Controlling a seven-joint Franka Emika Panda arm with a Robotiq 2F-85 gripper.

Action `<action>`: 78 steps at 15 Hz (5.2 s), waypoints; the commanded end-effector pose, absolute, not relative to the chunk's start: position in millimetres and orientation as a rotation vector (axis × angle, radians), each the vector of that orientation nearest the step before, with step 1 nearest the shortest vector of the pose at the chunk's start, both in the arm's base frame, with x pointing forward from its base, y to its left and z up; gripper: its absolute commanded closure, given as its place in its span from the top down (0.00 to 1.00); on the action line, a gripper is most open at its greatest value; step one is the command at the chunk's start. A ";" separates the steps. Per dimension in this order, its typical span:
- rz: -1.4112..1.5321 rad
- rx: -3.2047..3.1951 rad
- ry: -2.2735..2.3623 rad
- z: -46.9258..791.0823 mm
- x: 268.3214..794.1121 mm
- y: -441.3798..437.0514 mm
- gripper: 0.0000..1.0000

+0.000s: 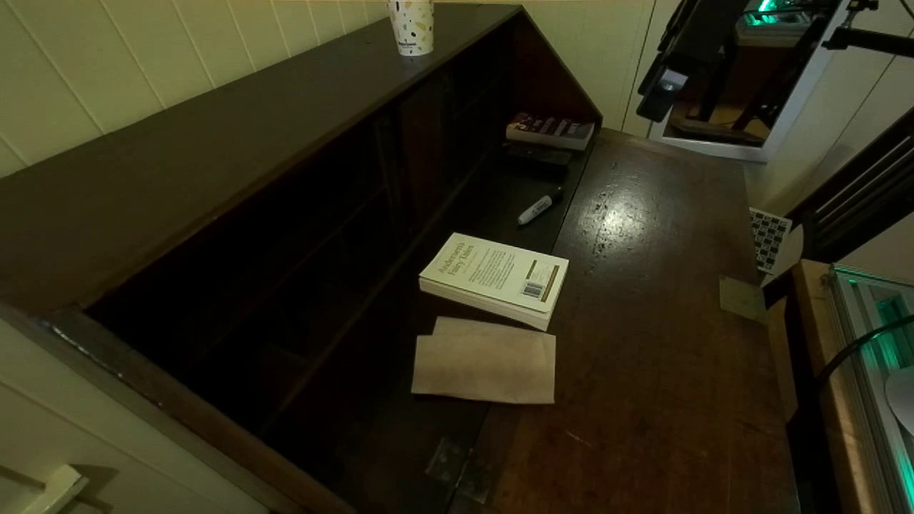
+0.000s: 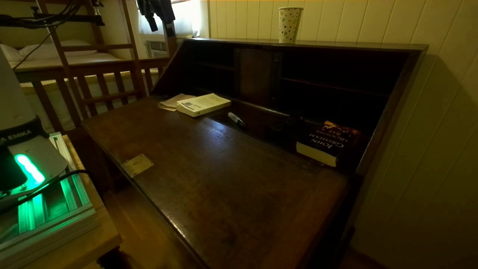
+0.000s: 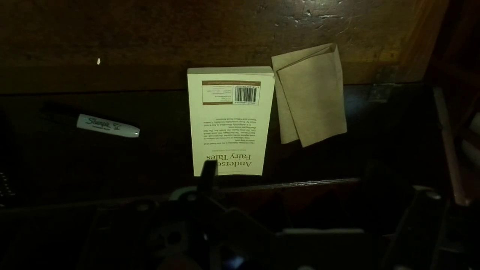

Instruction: Put the marker inside the coffee cup then place the cup on the countertop.

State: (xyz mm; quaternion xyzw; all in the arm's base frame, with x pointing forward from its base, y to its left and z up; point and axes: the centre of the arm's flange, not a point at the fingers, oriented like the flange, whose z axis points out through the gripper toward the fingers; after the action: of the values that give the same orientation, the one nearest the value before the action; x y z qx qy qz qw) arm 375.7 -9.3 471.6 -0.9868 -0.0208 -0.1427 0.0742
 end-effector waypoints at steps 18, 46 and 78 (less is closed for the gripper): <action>-0.221 -3.200 0.283 384.6 437.5 -67.3 1.00; -0.340 -2.995 1.292 274.1 499.4 -131.9 1.00; -0.249 -2.839 1.459 205.0 566.1 -131.3 0.34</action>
State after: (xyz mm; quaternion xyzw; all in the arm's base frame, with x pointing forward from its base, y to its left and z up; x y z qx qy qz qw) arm 558.2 -130.7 208.5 -0.8867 0.4554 -0.0711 -0.0377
